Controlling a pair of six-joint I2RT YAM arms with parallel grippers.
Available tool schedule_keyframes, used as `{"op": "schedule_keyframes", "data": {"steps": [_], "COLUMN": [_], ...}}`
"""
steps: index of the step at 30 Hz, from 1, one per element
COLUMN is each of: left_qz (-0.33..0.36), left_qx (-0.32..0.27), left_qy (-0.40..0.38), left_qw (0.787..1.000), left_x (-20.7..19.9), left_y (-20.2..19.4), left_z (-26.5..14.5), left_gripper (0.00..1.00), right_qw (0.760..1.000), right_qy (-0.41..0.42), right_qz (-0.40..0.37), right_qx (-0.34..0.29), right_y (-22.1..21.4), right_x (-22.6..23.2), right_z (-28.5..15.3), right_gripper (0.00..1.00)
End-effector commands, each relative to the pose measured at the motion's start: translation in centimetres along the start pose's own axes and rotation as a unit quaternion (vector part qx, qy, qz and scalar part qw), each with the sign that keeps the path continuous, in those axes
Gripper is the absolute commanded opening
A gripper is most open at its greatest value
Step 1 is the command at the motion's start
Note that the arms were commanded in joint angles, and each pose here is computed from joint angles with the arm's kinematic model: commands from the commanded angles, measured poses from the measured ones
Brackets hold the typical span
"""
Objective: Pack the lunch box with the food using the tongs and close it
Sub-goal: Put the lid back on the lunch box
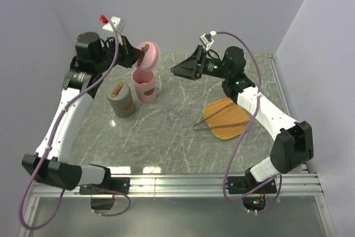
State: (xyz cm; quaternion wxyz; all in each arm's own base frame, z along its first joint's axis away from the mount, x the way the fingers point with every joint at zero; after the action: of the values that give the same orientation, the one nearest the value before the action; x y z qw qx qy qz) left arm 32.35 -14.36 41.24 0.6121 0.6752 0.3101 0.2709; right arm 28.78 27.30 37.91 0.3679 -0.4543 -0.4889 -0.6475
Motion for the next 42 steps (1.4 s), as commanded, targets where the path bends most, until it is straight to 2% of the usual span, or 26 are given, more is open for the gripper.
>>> {"op": "schedule_keyframes", "data": {"steps": [1,2,3,5,9,16,21,25,42], "left_qz": [0.046,0.047,0.053,0.043,0.063,0.05,0.053,0.053,0.055], "left_qx": [0.091,0.121,0.126,0.192,0.225,0.302,0.313,0.321,0.351], "left_qy": [0.072,0.089,0.098,0.112,0.13,0.113,0.109,0.106,0.11], "left_qw": [0.992,0.988,0.986,0.974,0.964,0.945,0.942,0.94,0.928], "left_x": [3.0,4.2,4.6,6.0,7.6,8.4,8.2,8.3,8.0], "left_y": [-1.7,-2.9,-2.1,-4.5,-5.3,-10.4,-11.9,-13.0,-16.6], "left_z": [0.1,1.1,1.3,2.4,3.5,5.8,7.0,8.0,9.5], "left_gripper": [0.0,0.0,0.0,0.0,0.0,0.0,0.0,0.0,0.0], "right_qw": [0.995,0.991,0.989,0.98,0.961,0.93,0.911,0.905,0.911], "right_qy": [-0.062,-0.091,-0.103,-0.144,-0.197,-0.245,-0.277,-0.284,-0.275], "right_qz": [-0.075,-0.093,-0.107,-0.135,-0.193,-0.274,-0.303,-0.313,-0.304], "right_qx": [0.011,0.019,0.02,0.025,0.016,-0.027,-0.043,-0.048,-0.053], "right_y": [0.3,0.1,0.3,0.3,0.6,0.8,1.0,1.0,1.0], "right_x": [-0.5,-1.4,-1.1,-1.9,-1.6,0.1,0.9,1.5,1.3], "right_z": [-2.0,-2.6,-2.9,-4.0,-5.9,-8.7,-10.2,-10.7,-10.5], "right_gripper": [0.99,1.0,1.0,1.0,1.0,1.0,1.0,1.0,1.0]}}
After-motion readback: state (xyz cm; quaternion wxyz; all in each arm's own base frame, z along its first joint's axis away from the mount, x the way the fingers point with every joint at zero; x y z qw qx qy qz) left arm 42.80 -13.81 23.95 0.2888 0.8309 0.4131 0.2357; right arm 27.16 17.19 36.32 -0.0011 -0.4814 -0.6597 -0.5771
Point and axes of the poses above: each gripper's point midway between its finger pads, its own z axis out along the fingers, its own x axis along the line the jaws close on, y = z × x, the point moved 5 cm from there along -z, back along the fingers, and after that the axes turned 15 degrees about z, right-handed, at the moved point
